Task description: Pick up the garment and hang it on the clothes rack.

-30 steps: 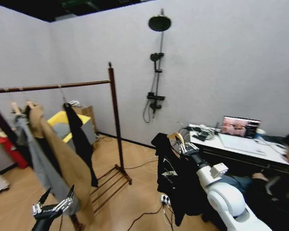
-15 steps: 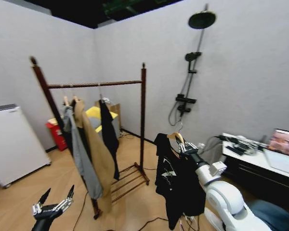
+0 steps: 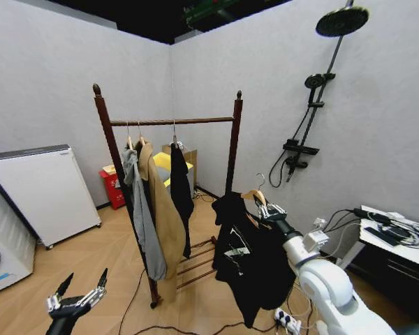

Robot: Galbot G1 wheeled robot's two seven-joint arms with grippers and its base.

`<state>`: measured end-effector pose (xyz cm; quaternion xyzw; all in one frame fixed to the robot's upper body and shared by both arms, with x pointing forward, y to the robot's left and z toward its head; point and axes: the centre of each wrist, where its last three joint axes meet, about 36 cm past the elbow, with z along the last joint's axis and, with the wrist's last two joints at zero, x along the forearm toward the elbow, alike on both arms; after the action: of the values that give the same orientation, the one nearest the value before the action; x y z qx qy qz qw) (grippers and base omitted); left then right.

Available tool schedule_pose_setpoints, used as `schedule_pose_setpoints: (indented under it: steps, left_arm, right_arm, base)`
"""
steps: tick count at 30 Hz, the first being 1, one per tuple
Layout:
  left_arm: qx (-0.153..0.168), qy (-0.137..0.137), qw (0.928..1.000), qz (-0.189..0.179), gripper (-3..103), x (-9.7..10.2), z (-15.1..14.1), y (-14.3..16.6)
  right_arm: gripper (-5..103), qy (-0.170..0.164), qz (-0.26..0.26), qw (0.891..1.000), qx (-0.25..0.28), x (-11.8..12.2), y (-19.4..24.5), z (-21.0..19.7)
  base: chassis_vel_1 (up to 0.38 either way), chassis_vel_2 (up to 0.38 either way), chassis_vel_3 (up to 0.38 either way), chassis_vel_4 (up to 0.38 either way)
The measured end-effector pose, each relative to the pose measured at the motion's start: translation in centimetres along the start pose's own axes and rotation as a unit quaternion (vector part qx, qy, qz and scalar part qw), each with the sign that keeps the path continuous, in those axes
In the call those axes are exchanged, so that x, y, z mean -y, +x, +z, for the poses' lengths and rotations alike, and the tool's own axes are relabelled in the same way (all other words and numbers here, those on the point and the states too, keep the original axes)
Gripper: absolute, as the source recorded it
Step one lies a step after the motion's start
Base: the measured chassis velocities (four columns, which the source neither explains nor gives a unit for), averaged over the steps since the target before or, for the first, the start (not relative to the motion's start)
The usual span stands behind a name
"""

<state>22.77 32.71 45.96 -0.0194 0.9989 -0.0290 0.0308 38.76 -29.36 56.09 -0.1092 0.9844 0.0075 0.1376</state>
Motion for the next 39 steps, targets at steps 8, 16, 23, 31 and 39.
schedule_pose_setpoints:
  steps: [8, 16, 23, 31, 39]
  left_arm:
    - [0.0, 0.0, 1.0, 0.0, 100, 0.0, 0.0, 0.0]
    - [0.0, 0.0, 1.0, 0.0, 100, 0.0, 0.0, 0.0]
    - [0.0, 0.0, 1.0, 0.0, 100, 0.0, 0.0, 0.0]
    - [0.0, 0.0, 1.0, 0.0, 100, 0.0, 0.0, 0.0]
    - [0.0, 0.0, 1.0, 0.0, 100, 0.0, 0.0, 0.0]
  right_arm:
    - [10, -0.001, -0.021, 1.0, -0.002, -0.2, -0.6, -0.1]
    - [10, -0.006, -0.033, 0.999, -0.006, -0.8, 0.3, 0.3]
    - [10, -0.005, -0.093, 0.996, 0.018, -0.4, 0.0, 0.5]
    - [10, -0.024, -0.115, 0.993, 0.02, 0.1, -5.9, -2.4]
    - [10, -0.014, -0.121, 0.992, 0.014, -0.5, -15.5, -2.8]
  base:
    - [0.0, 0.0, 0.0, 0.0]
    - [-0.066, 0.053, 0.061, -0.056]
    - [-0.155, 0.142, 0.158, -0.161]
    - [-0.049, 0.025, 0.013, -0.038]
    - [0.047, -0.016, -0.021, 0.034]
